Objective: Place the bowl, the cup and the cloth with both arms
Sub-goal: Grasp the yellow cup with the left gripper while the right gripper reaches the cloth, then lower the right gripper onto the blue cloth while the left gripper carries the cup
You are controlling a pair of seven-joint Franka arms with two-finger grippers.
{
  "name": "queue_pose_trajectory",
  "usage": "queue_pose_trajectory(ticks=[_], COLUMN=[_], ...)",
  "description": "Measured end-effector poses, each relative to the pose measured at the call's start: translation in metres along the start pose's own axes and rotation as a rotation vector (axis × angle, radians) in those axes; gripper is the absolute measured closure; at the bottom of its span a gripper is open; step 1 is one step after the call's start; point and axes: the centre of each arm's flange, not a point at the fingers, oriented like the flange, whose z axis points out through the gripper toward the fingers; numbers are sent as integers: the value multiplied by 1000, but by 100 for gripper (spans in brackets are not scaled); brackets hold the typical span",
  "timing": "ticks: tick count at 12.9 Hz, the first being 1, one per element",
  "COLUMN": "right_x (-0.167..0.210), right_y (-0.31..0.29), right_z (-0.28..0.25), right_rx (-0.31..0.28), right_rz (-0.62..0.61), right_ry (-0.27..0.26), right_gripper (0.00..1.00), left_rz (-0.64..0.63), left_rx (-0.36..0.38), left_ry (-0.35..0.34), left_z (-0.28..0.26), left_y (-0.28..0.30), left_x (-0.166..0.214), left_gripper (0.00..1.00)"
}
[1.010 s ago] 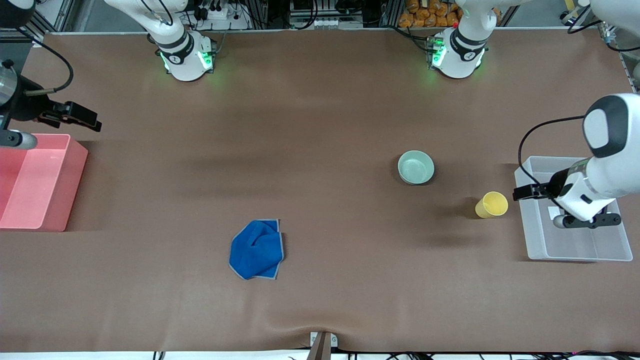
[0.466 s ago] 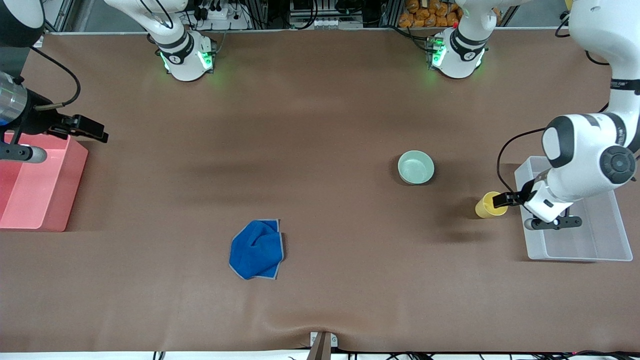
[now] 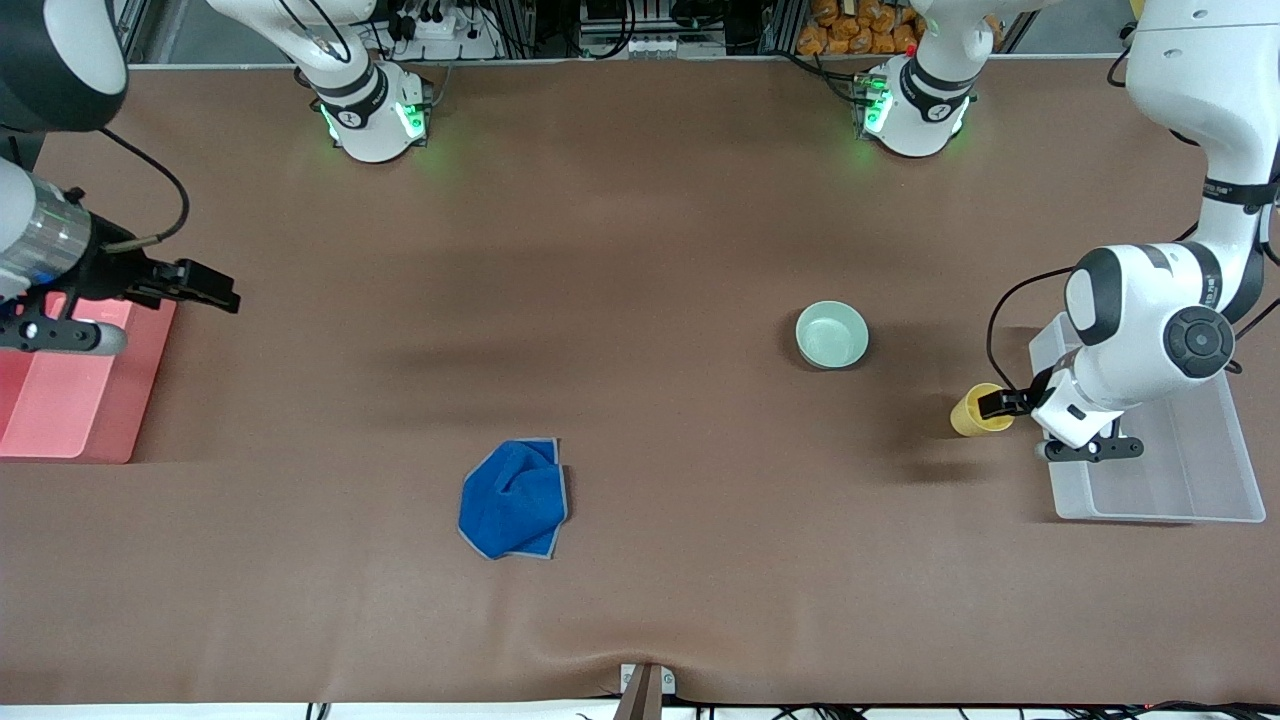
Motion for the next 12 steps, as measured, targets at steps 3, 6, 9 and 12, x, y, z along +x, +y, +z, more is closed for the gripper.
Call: queue_pose_trajectory(ticks=[3, 6, 9, 12], right_x=[11, 28, 54, 84], right_y=[-10, -15, -41, -73], right_z=[9, 24, 44, 71], right_rx=[4, 13, 30, 56], right_rz=[-15, -21, -58, -99], right_ry=[22, 54, 136, 231], right_gripper=[0, 0, 0, 0], left_rz=[-3, -2, 24, 22], left_rx=[-1, -2, 23, 27], left_ry=[15, 16, 19, 43], left_z=[15, 24, 24, 15], left_y=[-2, -2, -4, -7], left_x=[-7, -11, -10, -5], left_gripper=[34, 53, 87, 97])
